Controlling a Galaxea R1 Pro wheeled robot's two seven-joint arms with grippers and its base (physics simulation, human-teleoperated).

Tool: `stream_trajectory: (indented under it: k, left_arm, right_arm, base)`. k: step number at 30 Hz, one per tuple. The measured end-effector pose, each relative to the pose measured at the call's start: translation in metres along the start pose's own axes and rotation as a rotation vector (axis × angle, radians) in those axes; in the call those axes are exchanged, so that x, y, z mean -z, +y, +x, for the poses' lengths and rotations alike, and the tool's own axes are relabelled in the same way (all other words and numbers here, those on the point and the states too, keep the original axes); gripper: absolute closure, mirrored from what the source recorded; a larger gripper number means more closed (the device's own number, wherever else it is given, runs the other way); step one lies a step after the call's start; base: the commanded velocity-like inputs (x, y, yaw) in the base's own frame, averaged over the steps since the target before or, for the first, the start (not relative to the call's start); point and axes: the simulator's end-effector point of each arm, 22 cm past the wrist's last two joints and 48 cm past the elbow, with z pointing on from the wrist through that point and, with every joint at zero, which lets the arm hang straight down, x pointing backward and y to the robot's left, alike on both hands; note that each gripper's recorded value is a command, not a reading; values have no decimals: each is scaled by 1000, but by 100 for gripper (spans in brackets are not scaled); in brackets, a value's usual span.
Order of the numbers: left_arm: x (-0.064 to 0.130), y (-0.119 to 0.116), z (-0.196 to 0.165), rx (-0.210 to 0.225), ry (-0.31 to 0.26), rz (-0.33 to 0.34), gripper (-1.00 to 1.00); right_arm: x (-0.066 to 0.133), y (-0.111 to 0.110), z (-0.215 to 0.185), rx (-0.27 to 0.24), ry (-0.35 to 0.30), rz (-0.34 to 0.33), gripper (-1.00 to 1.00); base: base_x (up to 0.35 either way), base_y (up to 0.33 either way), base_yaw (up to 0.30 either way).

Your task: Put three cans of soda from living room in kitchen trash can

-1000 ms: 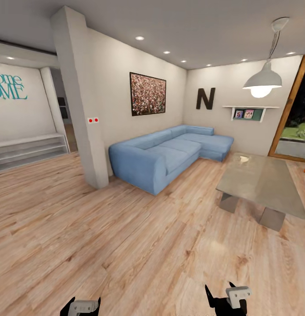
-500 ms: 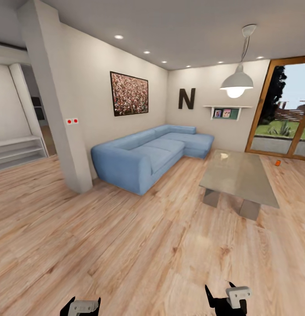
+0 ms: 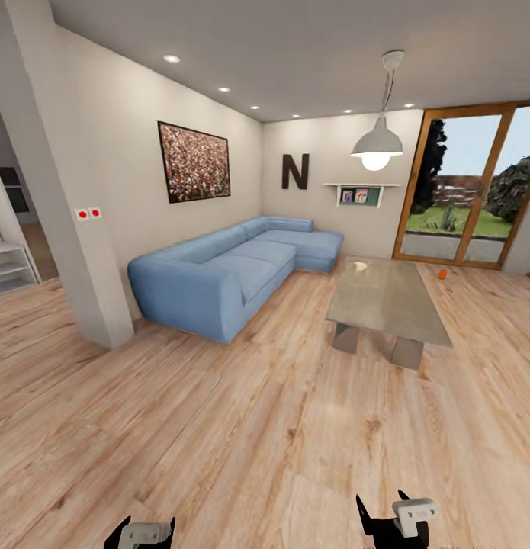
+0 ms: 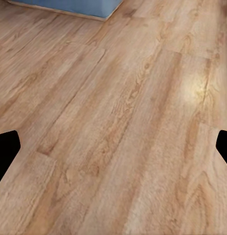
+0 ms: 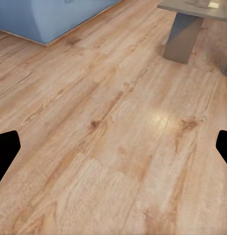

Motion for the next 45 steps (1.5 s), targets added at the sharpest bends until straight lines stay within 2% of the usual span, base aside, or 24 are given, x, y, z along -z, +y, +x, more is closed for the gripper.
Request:
stream_trajectory:
  k: [5, 20, 45]
  left_arm:
    - [0, 0, 0, -1, 0, 1, -100]
    - [0, -1, -1, -2, -4, 2, -100]
    - [1, -1, -10, -2, -25, 2, -100]
  right_arm:
    - [0, 0, 0, 0, 0, 0, -100]
    - [1, 3, 5, 7, 11, -8, -100]
    - [2, 3, -4, 2, -20, -12, -100]
  base:
    - [89, 268, -217]
    - [11, 78, -39]
    - [53, 259, -207]
